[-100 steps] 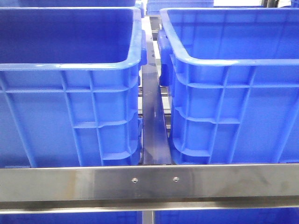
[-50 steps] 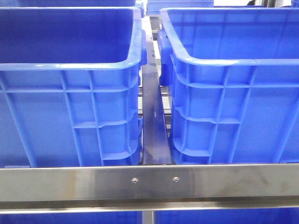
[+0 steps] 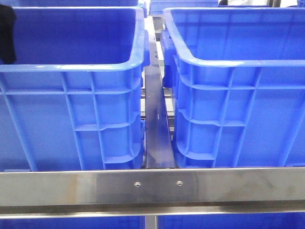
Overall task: Pick red and yellow buttons and place in box
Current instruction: 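Reach the left gripper into the button bin and grasp a red-capped button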
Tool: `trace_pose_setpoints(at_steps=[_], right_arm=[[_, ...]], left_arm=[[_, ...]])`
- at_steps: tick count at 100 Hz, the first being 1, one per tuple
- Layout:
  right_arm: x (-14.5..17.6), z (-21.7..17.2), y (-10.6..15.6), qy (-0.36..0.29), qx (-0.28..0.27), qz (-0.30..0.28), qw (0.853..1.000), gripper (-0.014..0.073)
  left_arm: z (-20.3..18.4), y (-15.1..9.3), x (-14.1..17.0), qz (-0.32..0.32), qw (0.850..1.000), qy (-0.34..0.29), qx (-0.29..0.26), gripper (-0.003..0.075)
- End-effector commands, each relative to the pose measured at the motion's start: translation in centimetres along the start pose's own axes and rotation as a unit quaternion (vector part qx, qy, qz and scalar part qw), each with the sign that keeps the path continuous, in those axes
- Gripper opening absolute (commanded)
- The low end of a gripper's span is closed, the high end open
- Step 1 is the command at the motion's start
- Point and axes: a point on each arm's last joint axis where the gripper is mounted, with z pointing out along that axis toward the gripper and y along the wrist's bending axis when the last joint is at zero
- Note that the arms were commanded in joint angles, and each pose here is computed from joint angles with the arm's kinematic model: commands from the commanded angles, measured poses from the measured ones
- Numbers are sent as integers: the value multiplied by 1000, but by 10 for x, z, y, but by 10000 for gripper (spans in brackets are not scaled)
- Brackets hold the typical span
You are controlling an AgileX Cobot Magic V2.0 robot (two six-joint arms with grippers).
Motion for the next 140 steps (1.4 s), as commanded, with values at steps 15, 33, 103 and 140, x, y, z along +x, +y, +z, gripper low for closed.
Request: trace_pose_setpoints(at_steps=[15,33,103,140], right_arm=[[-14,-3,0,-58,2,-2,998,-69],[-14,-3,0,-58,2,-2,998,-69],[-14,-3,0,-58,2,-2,998,-69],[-14,-3,0,-58,2,-2,998,-69]], left_arm=[[10,2,-27,4,1000,-26,-10,566],[32,1,-35,6,1000,-25,-9,566],[34,3,-38,15,999,-38,-21,150],[-47,-4,-26,6,989,-142,28,149]])
